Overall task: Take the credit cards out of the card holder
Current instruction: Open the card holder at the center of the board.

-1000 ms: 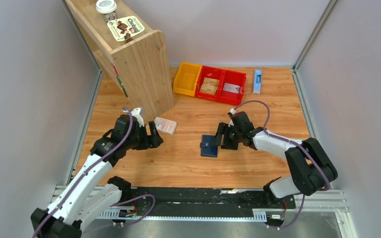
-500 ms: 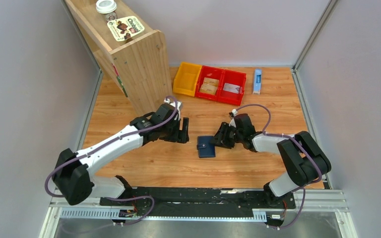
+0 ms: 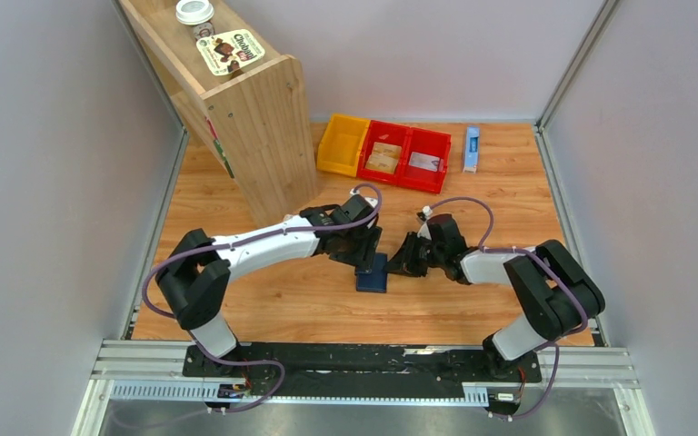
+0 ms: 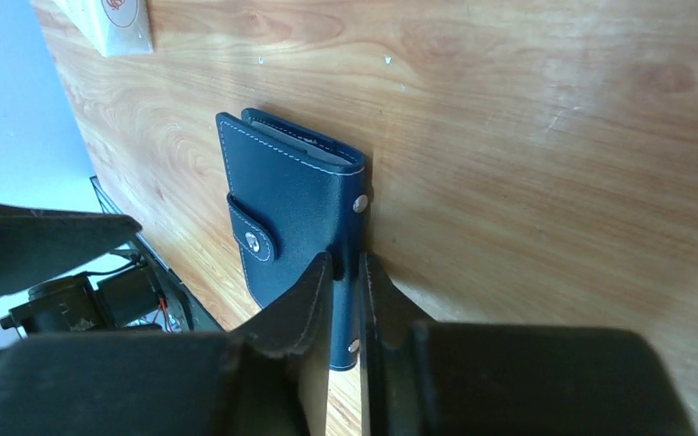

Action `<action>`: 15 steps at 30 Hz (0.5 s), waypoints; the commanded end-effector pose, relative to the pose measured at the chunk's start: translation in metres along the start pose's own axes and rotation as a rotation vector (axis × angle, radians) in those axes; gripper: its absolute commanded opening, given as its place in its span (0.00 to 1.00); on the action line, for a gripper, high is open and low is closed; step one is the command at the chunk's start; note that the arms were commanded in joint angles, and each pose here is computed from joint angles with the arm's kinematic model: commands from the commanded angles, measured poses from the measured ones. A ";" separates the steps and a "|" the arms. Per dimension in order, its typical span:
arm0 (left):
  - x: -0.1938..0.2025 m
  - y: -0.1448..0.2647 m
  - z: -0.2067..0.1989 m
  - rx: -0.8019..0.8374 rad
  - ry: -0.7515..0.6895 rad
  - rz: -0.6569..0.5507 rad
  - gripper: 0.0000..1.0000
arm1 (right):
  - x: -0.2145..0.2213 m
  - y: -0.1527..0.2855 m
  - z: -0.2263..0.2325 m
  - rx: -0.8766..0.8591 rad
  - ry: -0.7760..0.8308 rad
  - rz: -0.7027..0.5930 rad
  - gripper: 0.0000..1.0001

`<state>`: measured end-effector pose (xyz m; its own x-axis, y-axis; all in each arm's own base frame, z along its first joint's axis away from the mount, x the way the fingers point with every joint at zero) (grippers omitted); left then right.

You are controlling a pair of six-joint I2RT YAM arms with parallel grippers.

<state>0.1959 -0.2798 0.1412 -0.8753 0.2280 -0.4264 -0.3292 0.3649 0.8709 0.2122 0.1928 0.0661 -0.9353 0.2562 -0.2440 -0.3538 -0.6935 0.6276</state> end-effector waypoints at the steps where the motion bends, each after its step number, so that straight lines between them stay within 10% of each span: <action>1: -0.010 -0.003 -0.022 0.007 -0.063 -0.014 0.61 | 0.017 -0.005 -0.019 0.074 -0.041 0.039 0.11; 15: 0.003 -0.038 -0.023 -0.193 -0.207 0.109 0.54 | 0.026 -0.016 -0.023 0.093 -0.055 0.068 0.00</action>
<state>0.1951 -0.3129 0.1094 -0.8523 0.3888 -0.3499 -0.2812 0.2234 0.9333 0.2115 0.2052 0.0620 -0.9377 0.2662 -0.2232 -0.3474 -0.7253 0.5944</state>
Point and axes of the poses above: each gripper's point midway between its finger pads, its own y axis back along the fingers, its own z axis along the line the jaws close on, x = y × z, the point moved 7 cm from there along y, back along the fingers, and after that the axes turned 1 degree about y, right-handed, at the moved point
